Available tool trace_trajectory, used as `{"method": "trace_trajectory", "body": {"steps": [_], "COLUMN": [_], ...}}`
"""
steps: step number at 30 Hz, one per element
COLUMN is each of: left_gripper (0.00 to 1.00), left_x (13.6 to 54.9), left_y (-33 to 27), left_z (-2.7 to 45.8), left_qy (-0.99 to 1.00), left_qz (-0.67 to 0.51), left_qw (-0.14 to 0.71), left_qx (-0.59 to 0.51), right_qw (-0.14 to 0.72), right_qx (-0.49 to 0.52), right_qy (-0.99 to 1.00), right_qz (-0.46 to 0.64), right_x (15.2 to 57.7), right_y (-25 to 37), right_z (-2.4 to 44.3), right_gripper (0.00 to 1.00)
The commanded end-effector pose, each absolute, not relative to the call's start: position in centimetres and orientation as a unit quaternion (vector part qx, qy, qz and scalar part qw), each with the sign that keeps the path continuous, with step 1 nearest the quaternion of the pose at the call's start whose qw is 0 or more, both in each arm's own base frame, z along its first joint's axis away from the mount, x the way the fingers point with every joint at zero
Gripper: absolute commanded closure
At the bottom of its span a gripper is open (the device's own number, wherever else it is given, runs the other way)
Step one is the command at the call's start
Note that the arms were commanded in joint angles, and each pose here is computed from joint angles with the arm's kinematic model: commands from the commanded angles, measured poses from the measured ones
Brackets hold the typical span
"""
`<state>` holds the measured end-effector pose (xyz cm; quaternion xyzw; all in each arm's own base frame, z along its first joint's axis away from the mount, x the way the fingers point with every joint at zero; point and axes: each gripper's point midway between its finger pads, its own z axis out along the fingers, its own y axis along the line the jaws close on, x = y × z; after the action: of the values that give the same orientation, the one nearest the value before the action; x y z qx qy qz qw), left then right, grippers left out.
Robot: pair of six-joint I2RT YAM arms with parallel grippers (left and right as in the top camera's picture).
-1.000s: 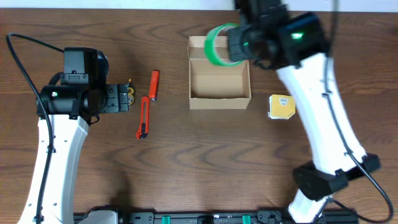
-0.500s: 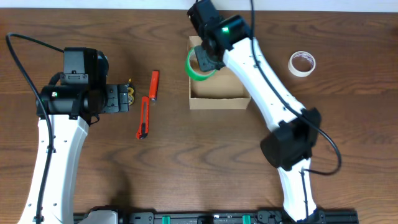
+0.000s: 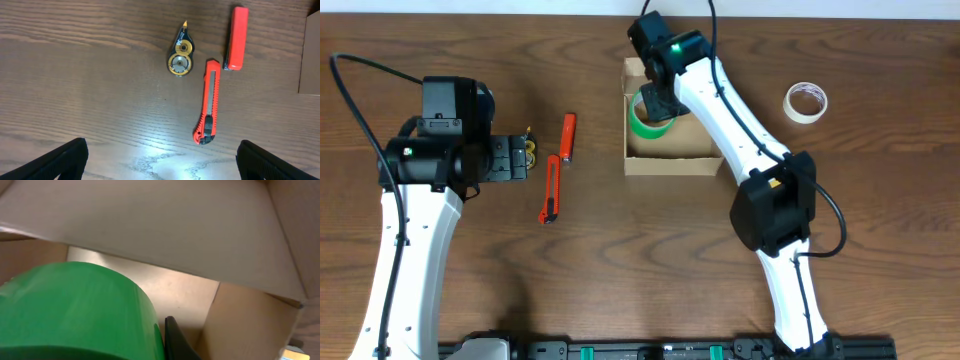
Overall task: Pack container
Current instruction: 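Lift the green tape roll and lower it into the cardboard box, then open the right gripper and withdraw toward the beige tape roll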
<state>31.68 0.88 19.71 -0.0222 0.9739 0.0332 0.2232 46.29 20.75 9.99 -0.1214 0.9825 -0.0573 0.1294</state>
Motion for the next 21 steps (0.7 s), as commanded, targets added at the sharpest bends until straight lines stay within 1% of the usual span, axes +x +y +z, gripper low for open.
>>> {"method": "trace_trajectory", "body": {"steps": [1,7,21], "left_gripper": [0.05,0.05,0.05], "left_x": [32.0,32.0,32.0], "left_y": [1.1,1.1,1.1], "left_z": [20.4,20.4,20.4], "left_qy": [0.972,0.972,0.972], "left_qz": [0.037,0.037,0.037], "left_qw": [0.231,0.231,0.231], "left_qx": [-0.022,-0.022,-0.022], "right_qw": [0.129,0.126,0.099], "right_qx": [-0.125,-0.134,-0.138], "right_qy": [0.982,0.981,0.983], "right_qz": [-0.062,-0.061,-0.071], "right_x": [46.5,46.3,46.6], "right_y": [20.2,21.1,21.4], "right_z": [9.9,9.3,5.0], "right_gripper": [0.99,0.99,0.99]}}
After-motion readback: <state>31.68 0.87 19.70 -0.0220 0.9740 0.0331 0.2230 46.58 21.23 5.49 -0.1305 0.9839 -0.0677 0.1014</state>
